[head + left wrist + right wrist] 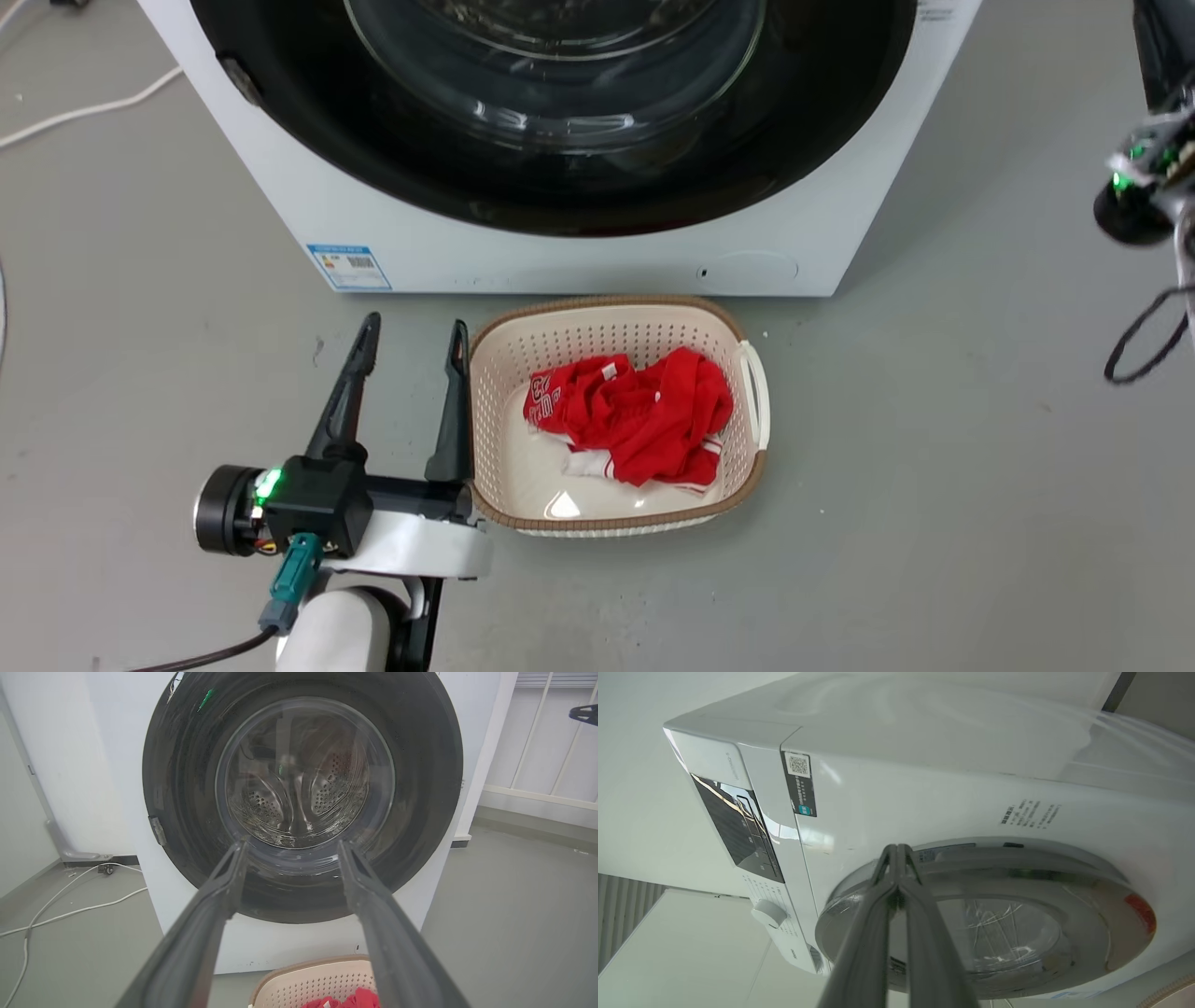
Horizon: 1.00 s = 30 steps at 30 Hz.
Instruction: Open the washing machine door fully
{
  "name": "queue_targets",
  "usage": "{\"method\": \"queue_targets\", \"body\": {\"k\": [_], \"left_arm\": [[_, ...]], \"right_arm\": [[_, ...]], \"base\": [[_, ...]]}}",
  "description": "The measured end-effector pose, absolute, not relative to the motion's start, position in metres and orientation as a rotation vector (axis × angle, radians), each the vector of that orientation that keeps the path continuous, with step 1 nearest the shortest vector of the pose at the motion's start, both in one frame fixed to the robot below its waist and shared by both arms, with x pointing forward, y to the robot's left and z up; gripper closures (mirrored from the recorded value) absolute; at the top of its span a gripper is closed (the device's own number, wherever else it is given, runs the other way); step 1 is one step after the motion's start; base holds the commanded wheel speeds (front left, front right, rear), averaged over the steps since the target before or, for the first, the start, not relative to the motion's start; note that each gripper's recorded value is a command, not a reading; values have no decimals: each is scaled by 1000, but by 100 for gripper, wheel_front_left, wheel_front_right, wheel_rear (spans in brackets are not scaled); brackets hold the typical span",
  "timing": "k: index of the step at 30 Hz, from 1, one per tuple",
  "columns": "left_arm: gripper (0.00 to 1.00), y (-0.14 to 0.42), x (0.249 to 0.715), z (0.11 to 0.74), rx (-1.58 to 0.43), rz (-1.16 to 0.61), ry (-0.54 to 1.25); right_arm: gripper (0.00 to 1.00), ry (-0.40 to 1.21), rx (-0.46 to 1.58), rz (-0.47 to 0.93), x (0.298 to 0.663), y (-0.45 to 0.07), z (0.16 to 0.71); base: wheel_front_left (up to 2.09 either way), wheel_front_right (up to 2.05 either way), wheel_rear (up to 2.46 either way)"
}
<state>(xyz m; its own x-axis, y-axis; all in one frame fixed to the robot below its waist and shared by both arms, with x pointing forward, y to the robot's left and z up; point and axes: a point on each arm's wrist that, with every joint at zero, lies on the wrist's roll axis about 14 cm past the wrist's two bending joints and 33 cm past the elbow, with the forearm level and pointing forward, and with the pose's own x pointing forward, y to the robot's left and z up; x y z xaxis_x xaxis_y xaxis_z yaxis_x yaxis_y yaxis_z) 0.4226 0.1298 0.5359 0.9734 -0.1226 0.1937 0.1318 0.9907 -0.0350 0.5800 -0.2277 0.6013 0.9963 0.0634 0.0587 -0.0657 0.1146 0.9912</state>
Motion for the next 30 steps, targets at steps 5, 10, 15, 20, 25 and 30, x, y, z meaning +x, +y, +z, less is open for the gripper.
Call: {"method": "queue_targets", "body": {"k": [5,10,15,20,25,30], "left_arm": [[0,130,434,531,-48,-126,-186],[0,130,445,524,-42,-128,-177],[0,130,456,518,-41,-129,-173],[0,128,465,512,-34,-134,-167],[0,127,471,506,-32,-138,-159],[0,128,473,499,-30,-135,-145]], "right_arm": [[100,116,1327,191,604,-206,609],[100,234,1199,260,623,-183,607],[100,302,1095,275,640,-173,599],[100,344,1034,274,655,-163,587],[100,397,1001,287,666,-151,573],[100,422,982,298,674,-142,564]], "base": [[0,0,0],[0,0,0],[0,0,0],[0,0,0],[0,0,0],[0,0,0]]}}
